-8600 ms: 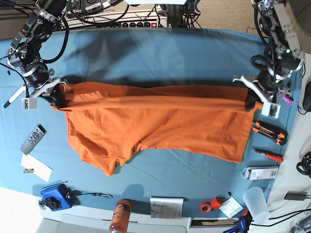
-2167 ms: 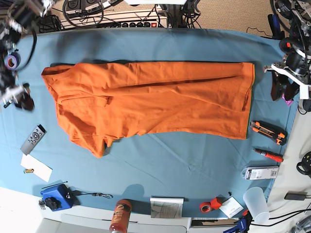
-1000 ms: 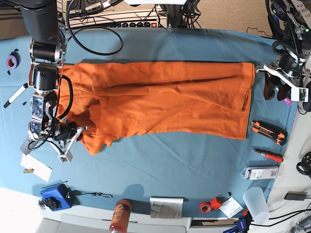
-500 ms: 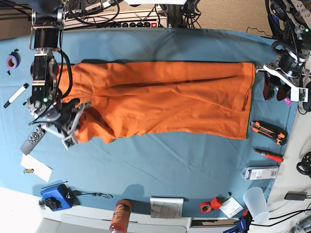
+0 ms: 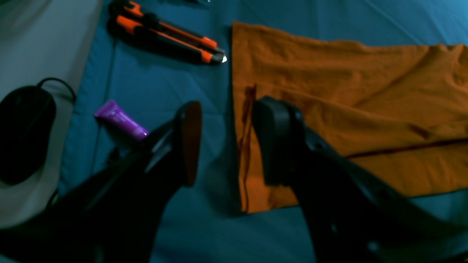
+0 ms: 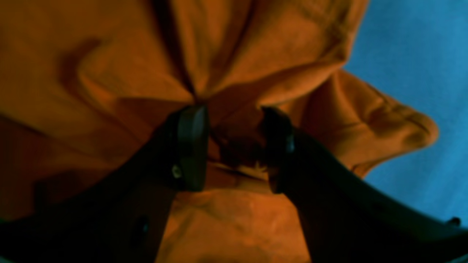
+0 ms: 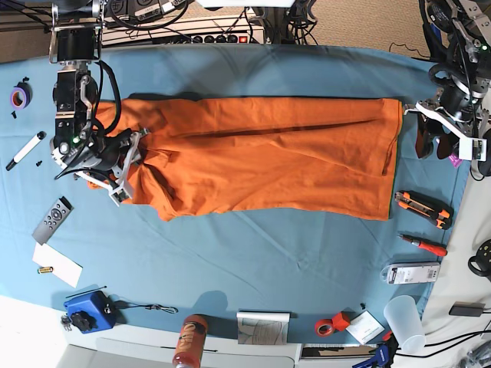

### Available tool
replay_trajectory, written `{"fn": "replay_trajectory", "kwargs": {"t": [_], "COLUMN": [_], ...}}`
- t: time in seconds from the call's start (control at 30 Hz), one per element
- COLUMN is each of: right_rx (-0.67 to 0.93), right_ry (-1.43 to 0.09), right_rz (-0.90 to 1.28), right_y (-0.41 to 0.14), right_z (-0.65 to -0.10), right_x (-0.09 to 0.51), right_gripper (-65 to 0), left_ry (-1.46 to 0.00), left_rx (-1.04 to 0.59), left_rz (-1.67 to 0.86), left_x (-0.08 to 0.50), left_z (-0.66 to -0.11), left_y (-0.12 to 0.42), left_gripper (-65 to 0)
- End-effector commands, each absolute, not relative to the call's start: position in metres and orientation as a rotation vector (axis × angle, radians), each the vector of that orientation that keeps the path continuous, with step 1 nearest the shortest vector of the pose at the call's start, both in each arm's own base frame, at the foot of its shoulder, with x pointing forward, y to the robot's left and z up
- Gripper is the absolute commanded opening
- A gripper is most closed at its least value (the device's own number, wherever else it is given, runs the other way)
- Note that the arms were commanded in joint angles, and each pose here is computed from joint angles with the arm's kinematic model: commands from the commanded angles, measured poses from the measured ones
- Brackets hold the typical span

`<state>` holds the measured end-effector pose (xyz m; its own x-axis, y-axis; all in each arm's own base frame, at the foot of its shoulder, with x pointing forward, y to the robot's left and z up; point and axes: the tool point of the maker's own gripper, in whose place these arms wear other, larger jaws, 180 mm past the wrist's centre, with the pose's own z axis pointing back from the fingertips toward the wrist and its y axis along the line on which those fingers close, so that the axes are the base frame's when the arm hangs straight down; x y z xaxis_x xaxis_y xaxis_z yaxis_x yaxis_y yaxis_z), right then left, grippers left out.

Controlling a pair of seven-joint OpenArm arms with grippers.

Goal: Layout the t-shirt on the table in an organized manner, then fold the t-shirt properly
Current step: 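Grasp the shirt's hem end with the right gripper and tuck it inward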

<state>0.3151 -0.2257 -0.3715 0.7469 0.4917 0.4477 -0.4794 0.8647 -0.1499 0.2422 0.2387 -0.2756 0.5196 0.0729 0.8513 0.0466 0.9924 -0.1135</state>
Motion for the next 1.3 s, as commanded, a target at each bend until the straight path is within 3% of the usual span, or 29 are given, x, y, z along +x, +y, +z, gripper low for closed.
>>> {"fn": "replay_trajectory", "kwargs": {"t": [0.0,0.1,0.37,0.6,0.93,0.97,1.07,1.1,1.27], "right_rx": [-0.018,0.042,0.009,0.053,0.202,0.207,0.205,0.203,0.187], "right_ry": [-0.575,-0.688,-0.902,-0.812,-0.679,-0.677,-0.655,-0.649,-0.718], "right_rz": [0.524,0.482,0.307,0.181,0.109,0.108,0.112,0.114,0.131], "right_y": [-0.226,-0.221,-0.259,-0.277,-0.246,-0.243,-0.243,-0.243,-0.243], "right_z": [-0.352,-0.333,-0.285,-0.318,-0.377,-0.378,-0.379,-0.378,-0.359], "right_x": [0.331,0.346,0.381,0.398,0.401,0.400,0.399,0.399,0.412], "right_gripper": [-39.4,-39.4,-39.5,-39.5,-39.5,-41.4,-61.6,-65.0,-65.0], "left_ry": [-1.073,-1.072,-1.075,-1.076,-1.077,-1.077,-1.077,-1.077,-1.081], "left_rx": [-0.123,-0.123,-0.123,-0.123,-0.124,-0.124,-0.123,-0.123,-0.124], "left_rz": [0.003,0.003,0.003,0.003,0.003,0.003,0.004,0.004,0.004], "left_x": [0.246,0.246,0.247,0.247,0.247,0.247,0.247,0.247,0.247], "left_z": [-0.264,-0.264,-0.263,-0.263,-0.263,-0.263,-0.263,-0.263,-0.262], "left_y": [0.239,0.239,0.239,0.239,0.239,0.239,0.239,0.239,0.239], "left_gripper": [-37.7,-37.7,-37.7,-37.7,-37.7,-37.7,-37.7,-37.7,-37.7]}}
